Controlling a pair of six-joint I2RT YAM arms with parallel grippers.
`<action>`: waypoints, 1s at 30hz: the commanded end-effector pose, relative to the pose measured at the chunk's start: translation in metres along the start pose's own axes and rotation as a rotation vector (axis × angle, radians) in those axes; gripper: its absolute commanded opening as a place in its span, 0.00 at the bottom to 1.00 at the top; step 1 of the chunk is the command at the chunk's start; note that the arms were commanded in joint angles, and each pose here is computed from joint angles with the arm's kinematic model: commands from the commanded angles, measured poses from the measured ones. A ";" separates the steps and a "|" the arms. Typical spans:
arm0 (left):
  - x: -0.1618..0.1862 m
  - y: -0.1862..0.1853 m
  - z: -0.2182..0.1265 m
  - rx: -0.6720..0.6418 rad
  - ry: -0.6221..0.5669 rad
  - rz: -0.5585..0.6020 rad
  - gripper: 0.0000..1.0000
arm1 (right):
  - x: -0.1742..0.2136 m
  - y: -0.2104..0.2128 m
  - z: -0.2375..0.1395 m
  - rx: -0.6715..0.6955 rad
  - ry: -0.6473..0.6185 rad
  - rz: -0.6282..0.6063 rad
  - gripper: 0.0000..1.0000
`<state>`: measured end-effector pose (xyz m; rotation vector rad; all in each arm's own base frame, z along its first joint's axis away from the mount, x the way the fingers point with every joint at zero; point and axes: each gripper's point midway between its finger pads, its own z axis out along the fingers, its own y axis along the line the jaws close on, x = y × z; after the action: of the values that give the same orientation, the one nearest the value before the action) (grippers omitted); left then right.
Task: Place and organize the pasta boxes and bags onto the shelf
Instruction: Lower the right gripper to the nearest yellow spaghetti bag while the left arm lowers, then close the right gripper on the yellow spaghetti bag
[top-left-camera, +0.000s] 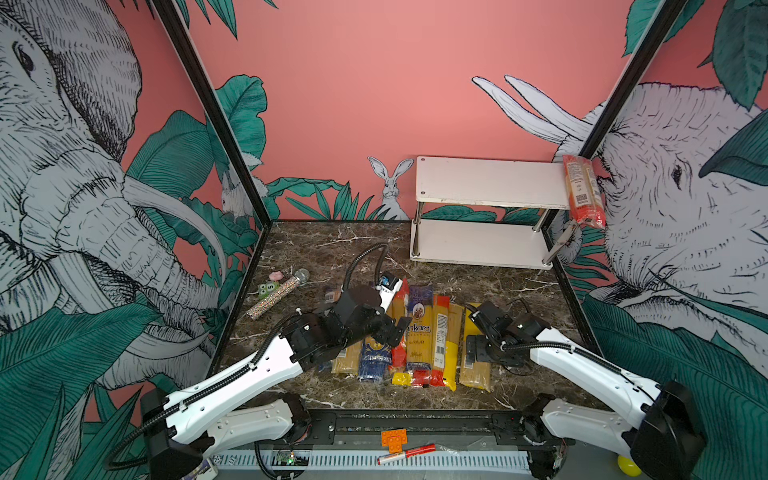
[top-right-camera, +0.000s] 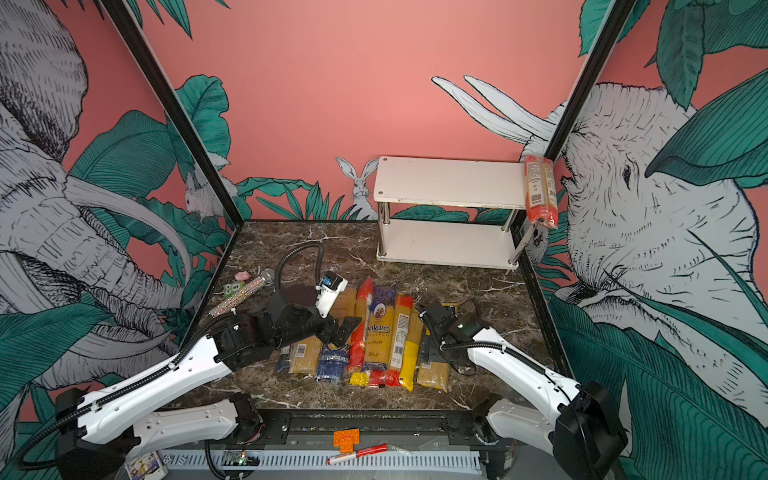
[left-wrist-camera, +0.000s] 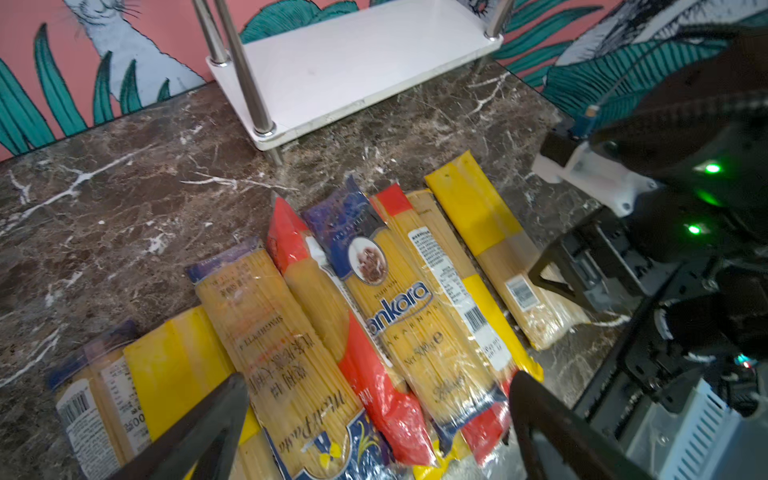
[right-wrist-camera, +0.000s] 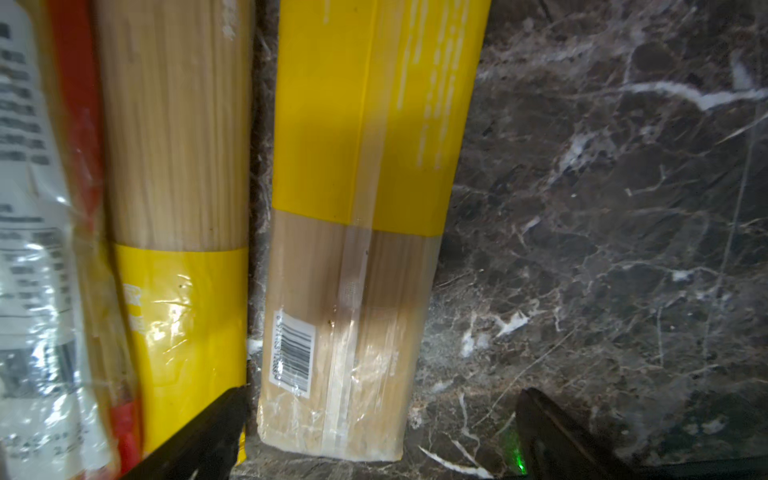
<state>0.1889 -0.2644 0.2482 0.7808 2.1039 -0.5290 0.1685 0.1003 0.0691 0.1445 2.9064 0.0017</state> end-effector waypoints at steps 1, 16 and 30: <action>0.019 -0.005 -0.006 -0.041 0.059 -0.008 0.98 | -0.002 0.001 0.004 -0.032 -0.060 0.066 0.99; 0.025 -0.027 -0.024 -0.102 0.028 0.021 0.97 | 0.010 0.023 0.037 -0.125 -0.080 0.055 0.99; 0.036 -0.007 -0.041 -0.154 0.017 -0.019 0.97 | 0.049 0.004 0.075 0.042 0.032 0.018 0.78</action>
<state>0.1438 -0.2485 0.2428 0.7362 2.1307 -0.3916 0.1603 0.1235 0.0107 0.1424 2.8533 0.0260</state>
